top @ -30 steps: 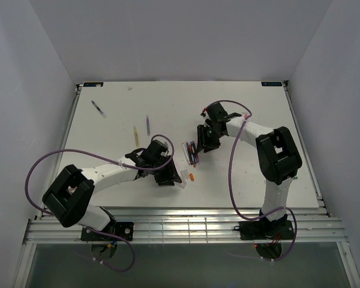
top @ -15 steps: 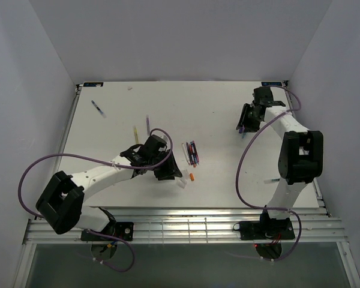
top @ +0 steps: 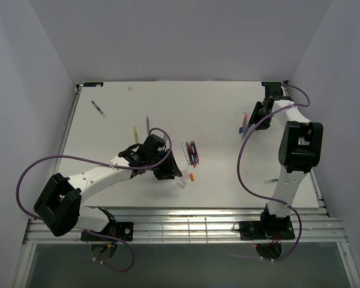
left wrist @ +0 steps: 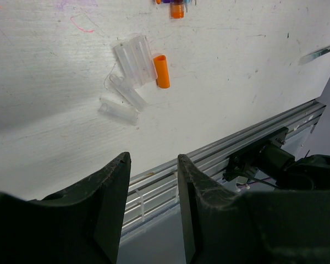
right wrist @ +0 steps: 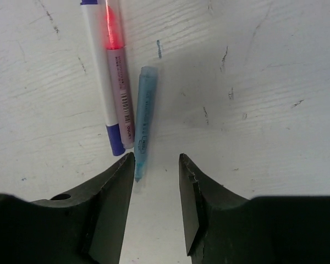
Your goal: Open the pen caps
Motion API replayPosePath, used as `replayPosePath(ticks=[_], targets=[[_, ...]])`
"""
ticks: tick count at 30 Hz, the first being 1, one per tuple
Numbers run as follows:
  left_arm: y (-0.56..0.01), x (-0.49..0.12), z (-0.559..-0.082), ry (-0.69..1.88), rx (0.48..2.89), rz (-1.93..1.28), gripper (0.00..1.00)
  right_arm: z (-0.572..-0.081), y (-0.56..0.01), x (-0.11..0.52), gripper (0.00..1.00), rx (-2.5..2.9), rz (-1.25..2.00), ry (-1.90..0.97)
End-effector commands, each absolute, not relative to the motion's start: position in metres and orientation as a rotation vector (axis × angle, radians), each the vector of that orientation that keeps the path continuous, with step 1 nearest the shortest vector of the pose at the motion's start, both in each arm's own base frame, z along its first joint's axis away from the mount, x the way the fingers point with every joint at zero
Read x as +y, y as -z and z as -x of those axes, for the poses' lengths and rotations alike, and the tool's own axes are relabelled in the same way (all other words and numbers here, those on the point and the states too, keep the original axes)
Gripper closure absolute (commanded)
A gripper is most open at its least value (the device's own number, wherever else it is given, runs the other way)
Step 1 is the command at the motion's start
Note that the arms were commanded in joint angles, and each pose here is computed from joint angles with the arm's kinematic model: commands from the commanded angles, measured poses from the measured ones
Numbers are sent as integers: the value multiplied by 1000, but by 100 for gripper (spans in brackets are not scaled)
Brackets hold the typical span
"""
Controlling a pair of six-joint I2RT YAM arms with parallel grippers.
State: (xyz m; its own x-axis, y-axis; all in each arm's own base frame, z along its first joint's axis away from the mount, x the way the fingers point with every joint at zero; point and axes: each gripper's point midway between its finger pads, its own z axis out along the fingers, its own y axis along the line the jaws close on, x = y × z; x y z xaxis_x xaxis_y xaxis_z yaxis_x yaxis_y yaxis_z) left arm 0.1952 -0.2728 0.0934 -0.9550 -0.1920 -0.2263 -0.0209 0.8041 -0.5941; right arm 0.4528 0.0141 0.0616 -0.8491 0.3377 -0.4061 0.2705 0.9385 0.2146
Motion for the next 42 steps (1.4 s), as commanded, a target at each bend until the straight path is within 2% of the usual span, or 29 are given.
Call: replayPosePath(ticks=[1,18,26,32,35,38,40,42], targets=[[-102,-275,-196,918,2699,150,50,-466,-67,9,56,2629,-416,-179],[-95,-281,-202,904,2734,149,50,-493,-45,9,57,2640,-457,-191],[-91,-280,-200,901,2746,160,50,-483,-23,14,60,2696,-418,-173],[-91,-279,-198,913,2747,172,50,-464,-5,7,65,2766,-409,-41],[-92,-278,-197,915,2743,175,50,-441,7,2,71,2816,-429,15],[-99,-280,-197,935,2731,171,50,-427,5,0,86,2812,-424,30],[-105,-283,-199,950,2724,160,50,-414,0,2,92,2809,-419,12],[-110,-285,-200,961,2721,153,50,-405,-7,5,92,2803,-418,-9]])
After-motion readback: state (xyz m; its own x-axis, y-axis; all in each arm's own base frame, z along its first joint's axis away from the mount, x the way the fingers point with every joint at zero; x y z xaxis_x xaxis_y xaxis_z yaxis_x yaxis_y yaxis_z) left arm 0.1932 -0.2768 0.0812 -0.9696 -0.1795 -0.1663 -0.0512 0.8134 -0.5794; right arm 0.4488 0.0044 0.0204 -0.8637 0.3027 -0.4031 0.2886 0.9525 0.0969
